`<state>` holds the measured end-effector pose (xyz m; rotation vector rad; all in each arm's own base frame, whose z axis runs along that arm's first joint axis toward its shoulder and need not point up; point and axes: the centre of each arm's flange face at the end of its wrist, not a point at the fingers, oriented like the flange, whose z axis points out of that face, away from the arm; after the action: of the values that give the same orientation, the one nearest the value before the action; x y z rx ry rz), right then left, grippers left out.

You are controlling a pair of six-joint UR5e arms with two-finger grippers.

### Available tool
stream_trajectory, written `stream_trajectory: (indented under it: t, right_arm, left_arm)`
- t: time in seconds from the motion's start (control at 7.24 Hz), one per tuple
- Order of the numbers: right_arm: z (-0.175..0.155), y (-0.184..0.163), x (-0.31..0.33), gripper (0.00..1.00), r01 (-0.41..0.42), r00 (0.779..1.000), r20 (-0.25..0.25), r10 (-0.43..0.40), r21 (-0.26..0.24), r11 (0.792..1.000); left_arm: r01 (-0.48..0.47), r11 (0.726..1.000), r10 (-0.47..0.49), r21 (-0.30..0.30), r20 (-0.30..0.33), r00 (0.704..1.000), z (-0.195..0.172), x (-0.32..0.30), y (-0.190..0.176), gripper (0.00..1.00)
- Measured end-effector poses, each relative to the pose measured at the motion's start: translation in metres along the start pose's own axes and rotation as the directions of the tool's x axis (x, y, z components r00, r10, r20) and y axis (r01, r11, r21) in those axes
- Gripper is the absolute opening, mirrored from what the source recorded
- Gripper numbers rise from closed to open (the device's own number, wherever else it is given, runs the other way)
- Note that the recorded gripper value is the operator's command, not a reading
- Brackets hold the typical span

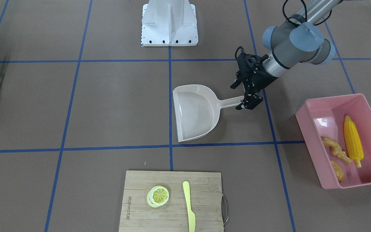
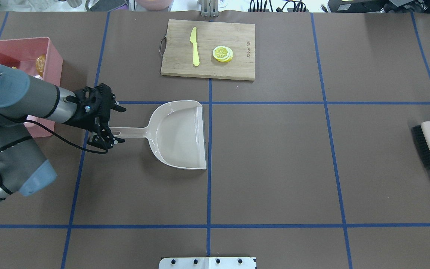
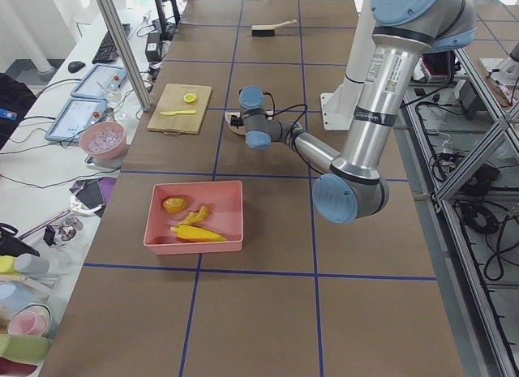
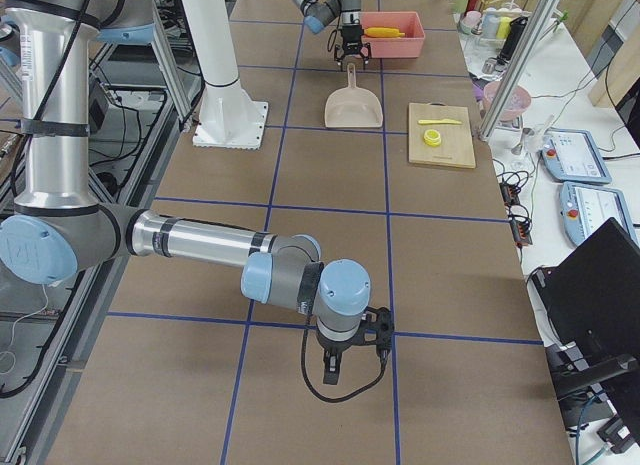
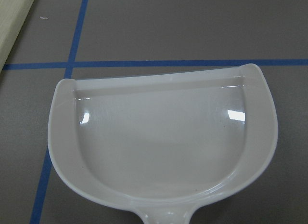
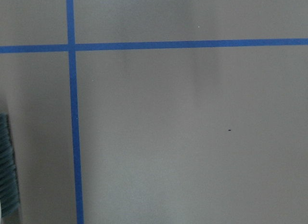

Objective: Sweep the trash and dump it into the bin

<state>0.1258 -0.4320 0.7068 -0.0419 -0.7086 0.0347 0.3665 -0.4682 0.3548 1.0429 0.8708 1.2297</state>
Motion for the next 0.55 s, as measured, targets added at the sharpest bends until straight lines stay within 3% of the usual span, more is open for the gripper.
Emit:
stream_trajectory:
  t: [0.28,0.55]
  right_arm:
    - [0.001,0.0,0.001,1.0,-0.001,1.0,0.0,0.001,-0.001,1.0]
    - [0.0,0.0,0.0,1.0,0.0,1.0,0.001,0.0,-0.001,1.0]
  left_arm:
    - [0.114,0.991,-0.104,-0.071,0.135,0.985,-0.071,-0.052,0.049,0.99]
    - [0.306,0.94,-0.255,-0.148,0.29,0.923,-0.154,-0.098,0.126,0.99]
